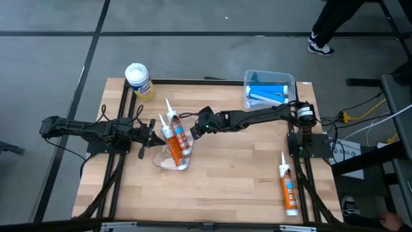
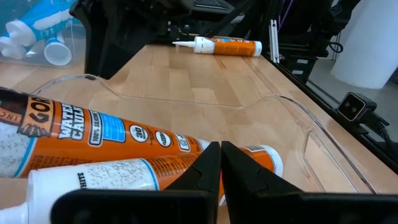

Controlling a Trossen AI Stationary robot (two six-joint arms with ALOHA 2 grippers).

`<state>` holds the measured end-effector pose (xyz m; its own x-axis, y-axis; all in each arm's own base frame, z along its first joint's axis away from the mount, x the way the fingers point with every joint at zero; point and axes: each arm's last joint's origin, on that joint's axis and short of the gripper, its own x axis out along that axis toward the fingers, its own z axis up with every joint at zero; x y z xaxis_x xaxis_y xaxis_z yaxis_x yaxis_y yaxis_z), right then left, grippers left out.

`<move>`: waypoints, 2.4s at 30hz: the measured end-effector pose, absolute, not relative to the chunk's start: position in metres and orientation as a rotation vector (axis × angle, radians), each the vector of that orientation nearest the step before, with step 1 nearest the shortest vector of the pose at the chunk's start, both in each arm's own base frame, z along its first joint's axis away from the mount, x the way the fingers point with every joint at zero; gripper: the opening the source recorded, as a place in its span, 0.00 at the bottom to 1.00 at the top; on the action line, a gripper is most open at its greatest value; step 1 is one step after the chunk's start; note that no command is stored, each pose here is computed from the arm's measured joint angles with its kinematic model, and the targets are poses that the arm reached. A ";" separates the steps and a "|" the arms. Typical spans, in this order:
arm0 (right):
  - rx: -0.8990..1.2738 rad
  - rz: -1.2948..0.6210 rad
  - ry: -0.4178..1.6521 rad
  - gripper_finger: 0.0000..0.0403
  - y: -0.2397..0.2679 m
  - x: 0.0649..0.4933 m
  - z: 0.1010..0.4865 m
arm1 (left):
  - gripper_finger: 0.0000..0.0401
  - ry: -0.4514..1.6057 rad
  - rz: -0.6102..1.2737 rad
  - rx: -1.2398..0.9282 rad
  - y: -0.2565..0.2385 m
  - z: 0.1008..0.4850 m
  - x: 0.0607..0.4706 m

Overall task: Pick & place silicon tubes, Sealant and Lysol wipes
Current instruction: Move the transparent bin to the bottom left of the white bin, then put the orange sealant into the transparent bin

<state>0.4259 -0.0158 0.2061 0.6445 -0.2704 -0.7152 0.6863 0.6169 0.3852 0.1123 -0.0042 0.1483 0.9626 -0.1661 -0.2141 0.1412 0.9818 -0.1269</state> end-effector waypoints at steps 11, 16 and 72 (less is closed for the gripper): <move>0.717 -0.582 0.672 0.45 -0.029 0.435 0.186 | 0.02 0.226 -0.156 -0.111 -0.004 0.148 0.112; 0.675 -0.605 0.675 0.45 -0.030 0.435 0.184 | 0.03 0.226 -0.156 -0.111 -0.004 0.148 0.112; 0.300 -0.785 1.092 0.33 -0.002 0.332 0.264 | 0.03 0.227 -0.156 -0.111 -0.004 0.148 0.112</move>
